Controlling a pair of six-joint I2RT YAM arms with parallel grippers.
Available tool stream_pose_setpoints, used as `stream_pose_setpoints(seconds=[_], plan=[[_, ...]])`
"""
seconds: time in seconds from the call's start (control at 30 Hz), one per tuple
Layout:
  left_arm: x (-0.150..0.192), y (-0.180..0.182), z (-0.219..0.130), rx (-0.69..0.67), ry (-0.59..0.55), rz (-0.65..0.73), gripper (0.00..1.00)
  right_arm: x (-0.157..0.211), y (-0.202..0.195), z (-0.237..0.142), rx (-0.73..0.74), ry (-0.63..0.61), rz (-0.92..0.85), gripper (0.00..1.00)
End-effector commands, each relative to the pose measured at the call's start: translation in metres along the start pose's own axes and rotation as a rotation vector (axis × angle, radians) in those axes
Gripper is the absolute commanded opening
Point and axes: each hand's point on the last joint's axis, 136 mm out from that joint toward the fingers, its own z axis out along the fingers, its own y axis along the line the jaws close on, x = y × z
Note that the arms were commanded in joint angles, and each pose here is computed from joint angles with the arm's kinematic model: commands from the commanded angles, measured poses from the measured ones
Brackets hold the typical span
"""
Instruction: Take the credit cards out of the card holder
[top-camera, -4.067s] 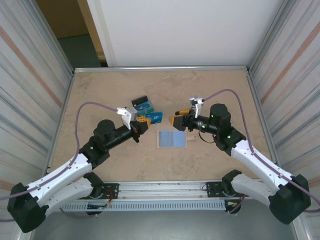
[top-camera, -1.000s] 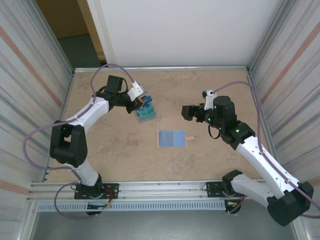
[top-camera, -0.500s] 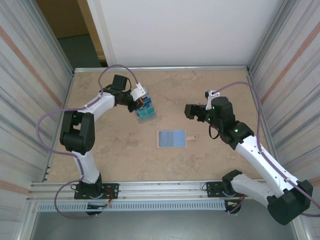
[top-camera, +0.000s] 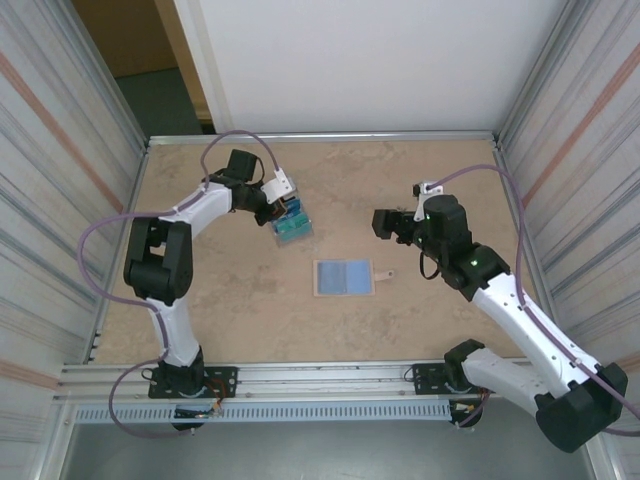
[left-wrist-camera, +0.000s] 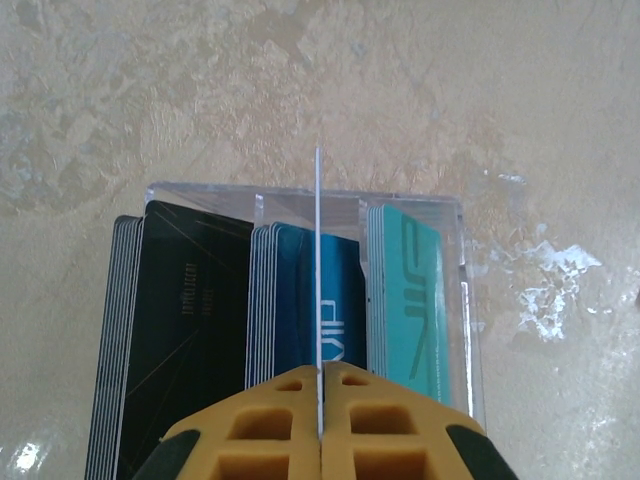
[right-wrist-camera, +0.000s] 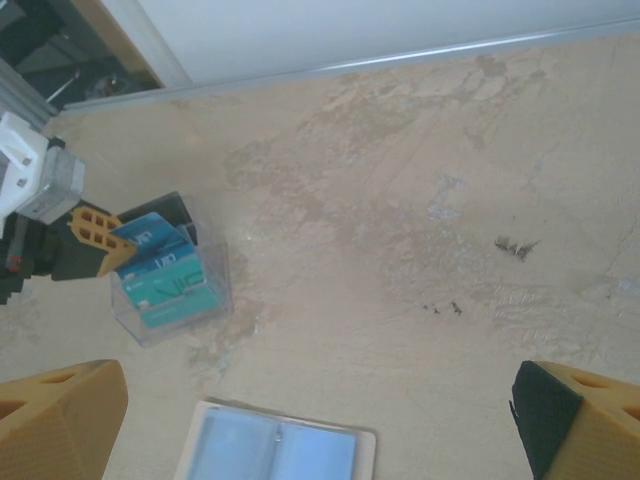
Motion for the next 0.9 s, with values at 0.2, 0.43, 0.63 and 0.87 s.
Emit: stream_pose_setpoints(seconds=[0.2,0.43,0.63,0.87], plan=[[0.009,0.006,0.000,-0.001,0.051,-0.002,0.11,0.002,-0.004,-0.005,0.012,-0.009,0.017,0.98],[-0.011,0.001,-0.020,-0.008,0.009,0.004,0.31,0.015,-0.003,0.002,0.032,0.062,0.025,0.98],[-0.032,-0.015,-0.050,-0.029,-0.054,0.005,0.43,0.039,-0.001,0.014,0.134,0.172,-0.029,0.98],[-0.049,-0.038,-0.093,-0.139,-0.183,-0.027,0.61,0.075,0.017,0.026,0.175,0.305,-0.052,0.99]])
